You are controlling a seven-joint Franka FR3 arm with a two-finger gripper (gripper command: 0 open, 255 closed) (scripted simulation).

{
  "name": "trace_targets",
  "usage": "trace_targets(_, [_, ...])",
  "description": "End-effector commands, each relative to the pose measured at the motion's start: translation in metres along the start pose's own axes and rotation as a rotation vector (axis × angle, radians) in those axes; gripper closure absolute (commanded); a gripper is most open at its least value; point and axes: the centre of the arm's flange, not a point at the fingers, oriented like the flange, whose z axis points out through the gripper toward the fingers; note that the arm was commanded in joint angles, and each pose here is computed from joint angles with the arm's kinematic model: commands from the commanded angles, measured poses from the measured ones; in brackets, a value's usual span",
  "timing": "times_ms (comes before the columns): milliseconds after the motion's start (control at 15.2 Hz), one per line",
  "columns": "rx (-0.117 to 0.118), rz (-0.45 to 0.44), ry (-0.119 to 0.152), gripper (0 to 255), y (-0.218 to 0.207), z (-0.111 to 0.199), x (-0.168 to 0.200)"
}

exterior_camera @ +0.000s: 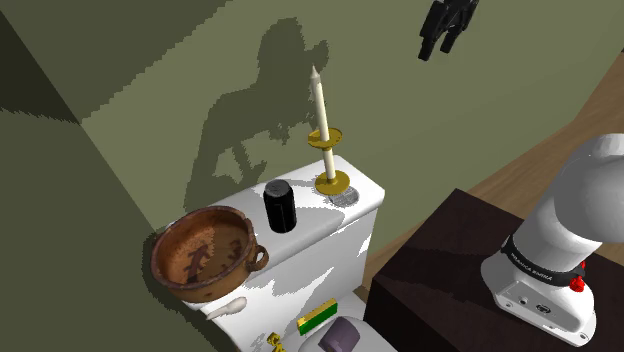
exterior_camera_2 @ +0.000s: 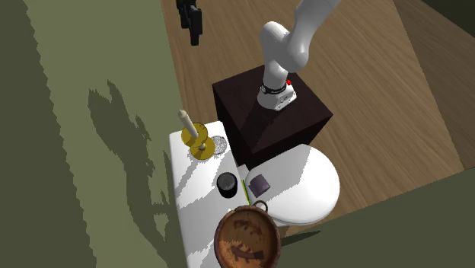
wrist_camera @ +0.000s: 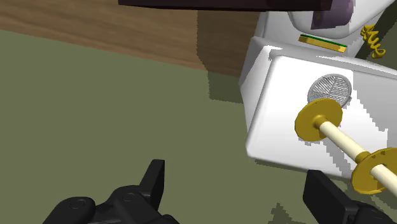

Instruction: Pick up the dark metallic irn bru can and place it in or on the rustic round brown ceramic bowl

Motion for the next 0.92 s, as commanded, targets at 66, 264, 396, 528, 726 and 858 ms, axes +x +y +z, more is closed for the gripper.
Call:
trace_targets(66, [-0.003, -0.001, 0.0, 0, -0.013, 0.005, 0.0])
trace_targets(264, [-0.011, -0.003, 0.001, 0, -0.05, 0.021, 0.001])
trace_targets(396, [-0.017, -0.004, 0.001, 0, -0.075, 0.032, 0.001])
trace_targets(528, [-0.023, -0.005, 0.002, 0, -0.1, 0.043, 0.001])
trace_targets(726, [-0.032, -0.007, 0.002, 0, -0.138, 0.059, 0.002])
trace_targets(858, [-0.037, -0.009, 0.003, 0, -0.162, 0.07, 0.002])
